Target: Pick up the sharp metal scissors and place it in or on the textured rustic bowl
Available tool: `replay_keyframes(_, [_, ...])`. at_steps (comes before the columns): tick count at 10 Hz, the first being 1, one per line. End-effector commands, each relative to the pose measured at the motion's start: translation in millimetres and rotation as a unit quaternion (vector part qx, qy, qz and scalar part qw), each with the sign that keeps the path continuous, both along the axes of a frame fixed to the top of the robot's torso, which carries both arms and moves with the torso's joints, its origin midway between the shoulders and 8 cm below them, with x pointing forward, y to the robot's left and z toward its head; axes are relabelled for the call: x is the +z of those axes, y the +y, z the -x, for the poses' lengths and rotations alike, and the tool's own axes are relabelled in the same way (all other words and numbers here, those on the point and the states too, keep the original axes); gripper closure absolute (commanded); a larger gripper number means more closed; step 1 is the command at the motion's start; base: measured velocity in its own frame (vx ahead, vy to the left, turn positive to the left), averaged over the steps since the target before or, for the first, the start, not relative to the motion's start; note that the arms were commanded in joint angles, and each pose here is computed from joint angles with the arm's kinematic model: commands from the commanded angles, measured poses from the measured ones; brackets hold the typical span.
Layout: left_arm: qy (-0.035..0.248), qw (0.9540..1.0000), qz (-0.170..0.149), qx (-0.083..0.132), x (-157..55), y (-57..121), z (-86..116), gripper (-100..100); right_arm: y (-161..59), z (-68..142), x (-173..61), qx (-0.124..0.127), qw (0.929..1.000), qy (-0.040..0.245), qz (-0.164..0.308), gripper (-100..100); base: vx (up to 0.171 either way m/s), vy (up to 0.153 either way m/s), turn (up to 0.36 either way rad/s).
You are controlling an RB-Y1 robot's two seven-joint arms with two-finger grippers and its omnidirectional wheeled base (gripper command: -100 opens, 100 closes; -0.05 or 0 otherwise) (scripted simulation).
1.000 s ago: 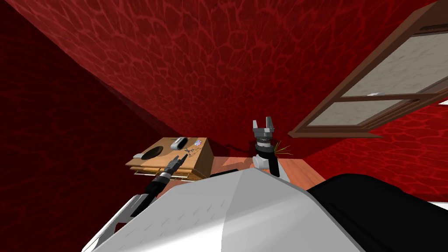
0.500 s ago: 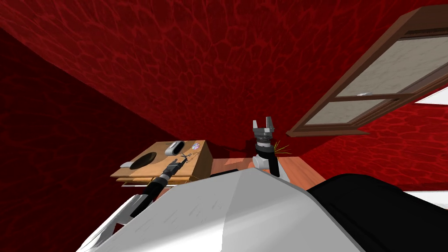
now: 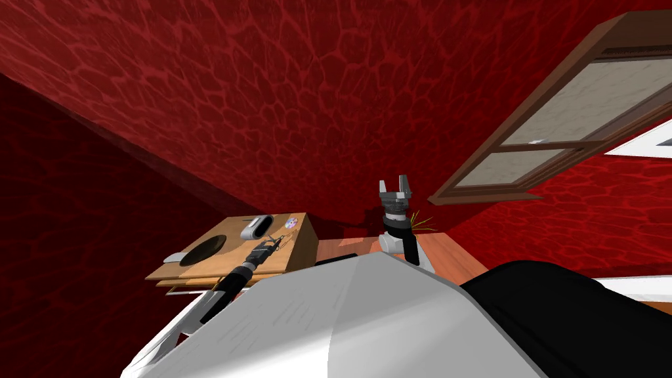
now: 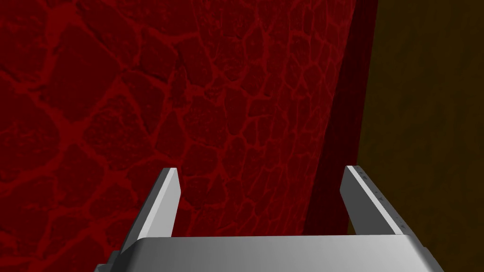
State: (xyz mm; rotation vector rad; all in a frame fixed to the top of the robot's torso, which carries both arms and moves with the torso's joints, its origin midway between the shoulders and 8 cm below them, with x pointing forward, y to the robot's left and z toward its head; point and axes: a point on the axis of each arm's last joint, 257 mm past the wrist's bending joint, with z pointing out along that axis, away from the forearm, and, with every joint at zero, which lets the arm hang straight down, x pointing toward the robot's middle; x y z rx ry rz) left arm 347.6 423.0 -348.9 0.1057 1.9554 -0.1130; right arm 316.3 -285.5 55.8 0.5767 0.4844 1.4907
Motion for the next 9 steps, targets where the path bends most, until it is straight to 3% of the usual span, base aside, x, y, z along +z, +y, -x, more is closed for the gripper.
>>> replay_keyframes(1, [0.000,1.0000,0.000,0.000,0.0,0.0,0.0,-100,0.0,0.0,0.0,0.000,1.0000,0.000,0.000,0,0.038,0.002,-0.022])
replay_keyframes(2, [0.000,1.0000,0.000,0.000,-0.5,0.0,-0.4,100,0.0,0.0,0.0,0.000,1.0000,0.000,0.000,0,0.005,0.001,0.004])
replay_keyframes(6, [0.000,1.0000,-0.001,0.000,-0.1,0.4,-0.6,100,0.0,0.0,0.0,0.000,1.0000,0.000,0.000,0,0.000,0.000,0.000])
replay_keyframes(7, [0.000,1.0000,-0.001,0.000,-0.1,0.4,-0.6,0,0.0,0.0,0.0,0.000,1.0000,0.000,0.000,0,0.000,0.000,0.000])
replay_keyframes(8, [0.000,1.0000,-0.001,0.000,-0.1,0.4,-0.6,100,0.0,0.0,0.0,0.000,1.0000,0.000,0.000,0,0.000,0.000,0.000])
replay_keyframes(9, [0.000,1.0000,-0.001,0.000,-0.1,0.4,-0.6,0,0.0,0.0,0.0,0.000,1.0000,0.000,0.000,0,0.000,0.000,0.000])
